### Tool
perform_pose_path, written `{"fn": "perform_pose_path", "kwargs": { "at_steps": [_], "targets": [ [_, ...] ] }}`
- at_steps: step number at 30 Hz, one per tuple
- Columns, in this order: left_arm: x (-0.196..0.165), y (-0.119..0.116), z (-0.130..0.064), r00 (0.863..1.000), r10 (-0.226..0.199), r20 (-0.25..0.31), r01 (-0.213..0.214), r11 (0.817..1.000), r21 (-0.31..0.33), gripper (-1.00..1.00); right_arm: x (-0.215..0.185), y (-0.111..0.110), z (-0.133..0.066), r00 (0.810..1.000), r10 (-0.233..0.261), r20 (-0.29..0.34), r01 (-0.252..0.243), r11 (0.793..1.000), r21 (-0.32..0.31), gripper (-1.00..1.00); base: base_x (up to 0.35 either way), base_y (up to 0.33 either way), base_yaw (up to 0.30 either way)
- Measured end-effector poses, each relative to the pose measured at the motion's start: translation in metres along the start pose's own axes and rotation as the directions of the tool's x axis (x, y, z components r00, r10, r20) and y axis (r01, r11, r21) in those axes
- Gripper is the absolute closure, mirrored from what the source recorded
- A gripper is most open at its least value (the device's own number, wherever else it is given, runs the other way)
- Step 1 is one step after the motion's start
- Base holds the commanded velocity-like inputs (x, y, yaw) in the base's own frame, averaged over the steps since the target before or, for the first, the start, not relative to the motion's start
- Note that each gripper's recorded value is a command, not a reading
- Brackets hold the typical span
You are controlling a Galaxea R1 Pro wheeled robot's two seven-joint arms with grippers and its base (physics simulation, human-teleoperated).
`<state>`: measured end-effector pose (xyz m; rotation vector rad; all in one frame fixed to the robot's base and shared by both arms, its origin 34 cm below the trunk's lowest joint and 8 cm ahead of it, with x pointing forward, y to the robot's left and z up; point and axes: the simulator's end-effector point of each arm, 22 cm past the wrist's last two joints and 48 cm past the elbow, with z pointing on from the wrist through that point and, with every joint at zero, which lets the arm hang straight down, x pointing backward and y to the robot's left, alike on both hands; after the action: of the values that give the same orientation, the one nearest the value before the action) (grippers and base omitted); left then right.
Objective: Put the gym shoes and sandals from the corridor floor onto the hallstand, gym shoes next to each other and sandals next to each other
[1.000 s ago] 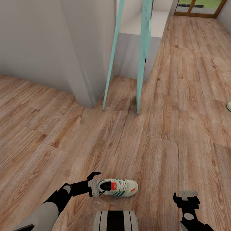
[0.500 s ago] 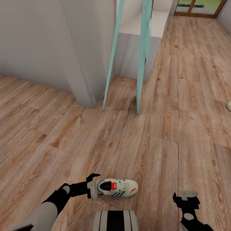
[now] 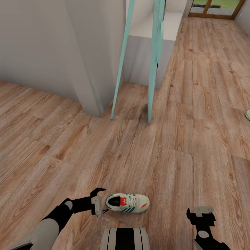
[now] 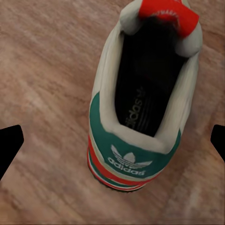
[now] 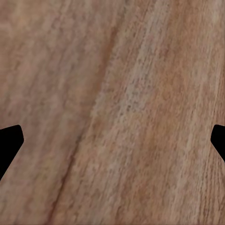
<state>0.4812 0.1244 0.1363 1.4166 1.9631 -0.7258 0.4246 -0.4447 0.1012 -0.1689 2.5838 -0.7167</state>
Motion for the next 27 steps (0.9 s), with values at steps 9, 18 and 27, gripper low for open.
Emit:
{"fn": "perform_pose_path", "kwargs": {
  "at_steps": [9, 18, 27],
  "targets": [
    [0.0011, 0.0003, -0.0007, 1.000, -0.001, -0.002, 0.001, 1.000, -0.001, -1.00, 0.0000, 0.0000, 0.0000, 1.000, 0.000, 0.000, 0.000, 1.000, 0.000, -1.00, 0.000, 0.000, 0.000],
    [0.0009, 0.0005, -0.0006, 1.000, -0.003, -0.001, 0.003, 1.000, -0.003, -1.00, 0.0000, 0.0002, 0.0000, 1.000, 0.000, 0.000, 0.000, 1.000, -0.001, -1.00, 0.000, 0.000, 0.000],
    [-0.0003, 0.0059, 0.0002, 1.000, -0.004, 0.002, 0.004, 1.000, -0.029, -1.00, -0.0004, 0.0032, -0.0008, 1.000, 0.002, 0.000, -0.002, 1.000, -0.004, -1.00, 0.000, 0.000, 0.000]
  ]
}}
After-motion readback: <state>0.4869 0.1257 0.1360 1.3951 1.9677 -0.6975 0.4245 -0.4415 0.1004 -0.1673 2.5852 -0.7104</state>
